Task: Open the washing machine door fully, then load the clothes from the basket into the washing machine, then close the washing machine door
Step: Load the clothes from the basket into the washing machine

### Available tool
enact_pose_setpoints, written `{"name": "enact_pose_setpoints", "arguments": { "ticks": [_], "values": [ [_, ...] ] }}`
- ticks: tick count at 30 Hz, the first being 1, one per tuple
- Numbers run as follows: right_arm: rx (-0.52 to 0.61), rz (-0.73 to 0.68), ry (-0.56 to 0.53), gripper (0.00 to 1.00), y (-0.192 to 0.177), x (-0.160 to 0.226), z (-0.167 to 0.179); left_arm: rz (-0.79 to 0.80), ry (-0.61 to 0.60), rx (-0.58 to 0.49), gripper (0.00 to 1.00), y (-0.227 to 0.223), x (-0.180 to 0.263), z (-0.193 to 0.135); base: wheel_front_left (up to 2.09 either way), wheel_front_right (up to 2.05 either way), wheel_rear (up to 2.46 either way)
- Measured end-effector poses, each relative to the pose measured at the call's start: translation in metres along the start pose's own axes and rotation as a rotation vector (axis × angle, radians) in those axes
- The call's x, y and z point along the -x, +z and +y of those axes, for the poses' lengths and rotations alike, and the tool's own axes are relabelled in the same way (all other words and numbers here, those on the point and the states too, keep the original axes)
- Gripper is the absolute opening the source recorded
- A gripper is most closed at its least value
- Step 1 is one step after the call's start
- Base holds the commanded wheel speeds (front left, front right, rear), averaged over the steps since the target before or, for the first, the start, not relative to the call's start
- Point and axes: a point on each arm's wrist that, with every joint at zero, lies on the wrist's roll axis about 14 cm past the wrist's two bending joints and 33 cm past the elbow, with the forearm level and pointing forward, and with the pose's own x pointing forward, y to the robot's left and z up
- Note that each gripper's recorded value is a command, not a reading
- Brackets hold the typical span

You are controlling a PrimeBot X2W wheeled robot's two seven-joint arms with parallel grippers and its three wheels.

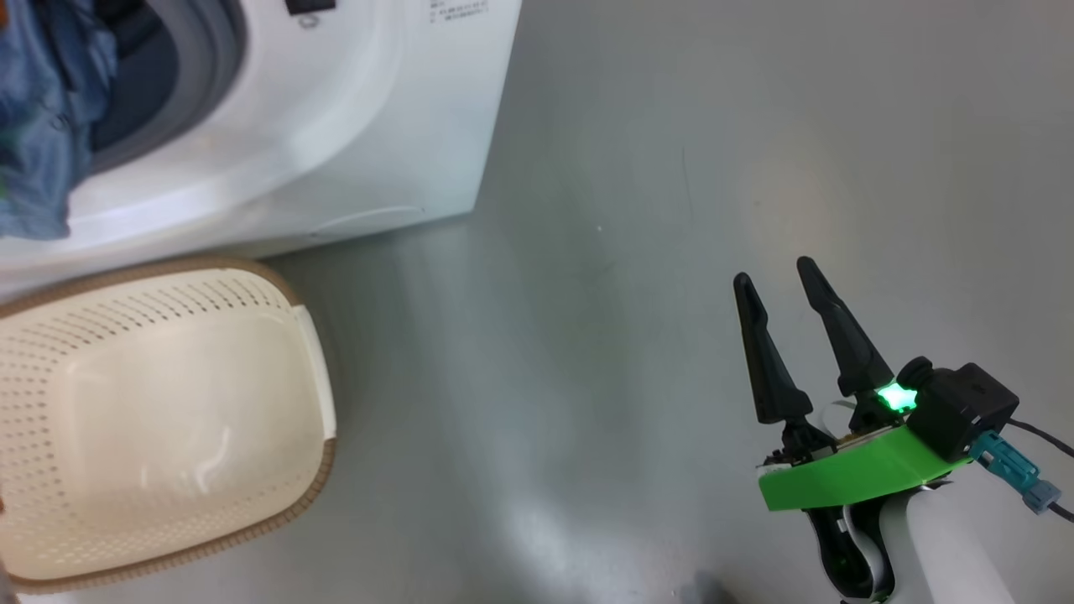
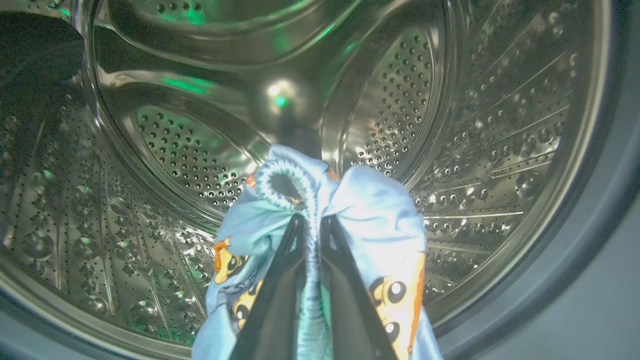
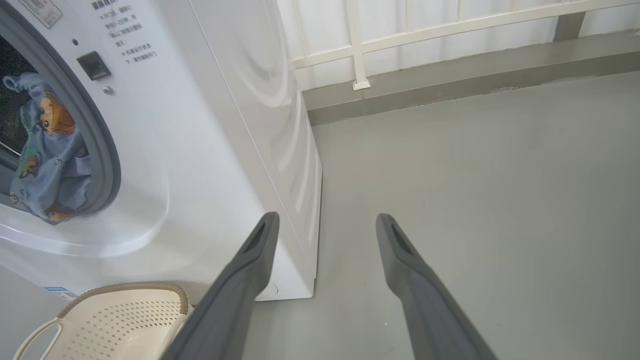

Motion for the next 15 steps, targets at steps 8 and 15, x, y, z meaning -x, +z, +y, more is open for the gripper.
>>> {"name": "enact_pose_setpoints", "arguments": {
  "ticks": [8, 15],
  "values": [
    [-0.022, 0.065, -0.020, 1.00, -0.028, -0.006, -0.007, 0.105, -0.008, -0.007, 0.00, -0.036, -0.036, -0.001, 0.00, 0.00, 0.00],
    [-0.037, 0.108, -0.028, 1.00, -0.048, -0.014, -0.012, 0.133, -0.017, -0.001, 0.00, -0.058, -0.062, -0.004, 0.00, 0.00, 0.00]
  ]
}}
